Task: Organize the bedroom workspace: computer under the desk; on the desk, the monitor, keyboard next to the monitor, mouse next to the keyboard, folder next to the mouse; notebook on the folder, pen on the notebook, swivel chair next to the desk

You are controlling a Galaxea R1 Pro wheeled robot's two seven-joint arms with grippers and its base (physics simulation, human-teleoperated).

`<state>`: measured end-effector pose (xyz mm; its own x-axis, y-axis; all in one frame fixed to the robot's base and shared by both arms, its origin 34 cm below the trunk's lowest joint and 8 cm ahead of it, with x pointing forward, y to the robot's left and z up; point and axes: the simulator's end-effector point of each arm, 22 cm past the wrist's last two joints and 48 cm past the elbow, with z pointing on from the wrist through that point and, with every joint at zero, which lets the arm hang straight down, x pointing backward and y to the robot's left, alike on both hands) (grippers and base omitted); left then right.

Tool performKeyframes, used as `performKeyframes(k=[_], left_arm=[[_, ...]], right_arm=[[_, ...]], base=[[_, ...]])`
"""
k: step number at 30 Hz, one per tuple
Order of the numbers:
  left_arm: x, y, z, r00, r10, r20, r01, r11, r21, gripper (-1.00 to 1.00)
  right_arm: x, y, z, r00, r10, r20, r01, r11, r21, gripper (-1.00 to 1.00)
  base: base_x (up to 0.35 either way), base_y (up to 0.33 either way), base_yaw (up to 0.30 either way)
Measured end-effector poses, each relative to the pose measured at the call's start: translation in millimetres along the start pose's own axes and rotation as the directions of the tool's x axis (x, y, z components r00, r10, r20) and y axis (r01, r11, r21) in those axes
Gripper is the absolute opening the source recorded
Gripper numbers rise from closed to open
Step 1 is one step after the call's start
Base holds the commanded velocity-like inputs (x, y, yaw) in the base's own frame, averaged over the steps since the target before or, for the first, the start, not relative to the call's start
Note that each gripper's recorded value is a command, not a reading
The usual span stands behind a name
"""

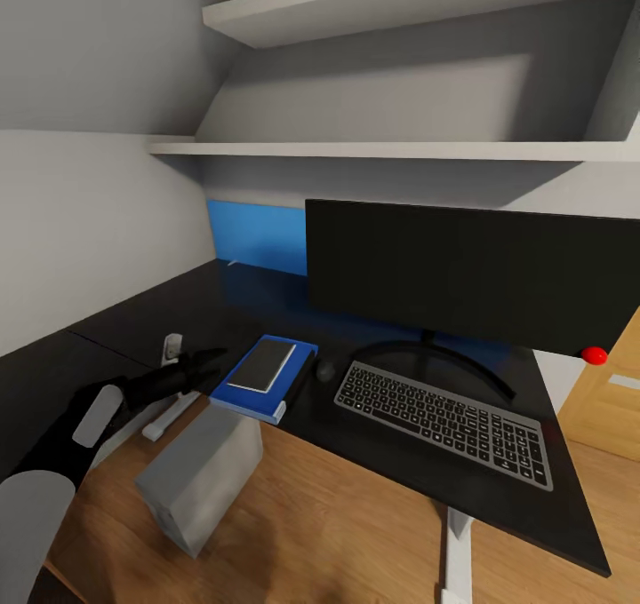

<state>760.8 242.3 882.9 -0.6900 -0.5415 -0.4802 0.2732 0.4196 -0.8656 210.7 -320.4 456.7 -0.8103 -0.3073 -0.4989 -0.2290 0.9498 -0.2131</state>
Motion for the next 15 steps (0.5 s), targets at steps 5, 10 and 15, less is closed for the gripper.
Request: performKeyframes(k=[5,10,15], left_arm=[[-9,13,-12.2,1.000,0.013,0.009,-0.012,0.999,-0.052,1.00],[-10,17,-13.1,1.000,0.014,0.009,-0.013,0.998,-0.068,1.00],[-10,17,-13.1,1.000,0.013,0.009,-0.013,0.998,-0.068,1.00]], right_arm=[[0,-5,-3.5,1.000,0.008,0.018,-0.008,1.000,0.025,1.00],[-4,-11,-3.9,0.999,0.013,0.034,-0.014,0.999,0.053,1.00],[-4,-11,-3.9,0.999,0.013,0.034,-0.014,0.999,0.053,1.00]], base=[[0.000,0.000,0.000],[0.000,0.000,0.000],[0.000,0.000,0.000]])
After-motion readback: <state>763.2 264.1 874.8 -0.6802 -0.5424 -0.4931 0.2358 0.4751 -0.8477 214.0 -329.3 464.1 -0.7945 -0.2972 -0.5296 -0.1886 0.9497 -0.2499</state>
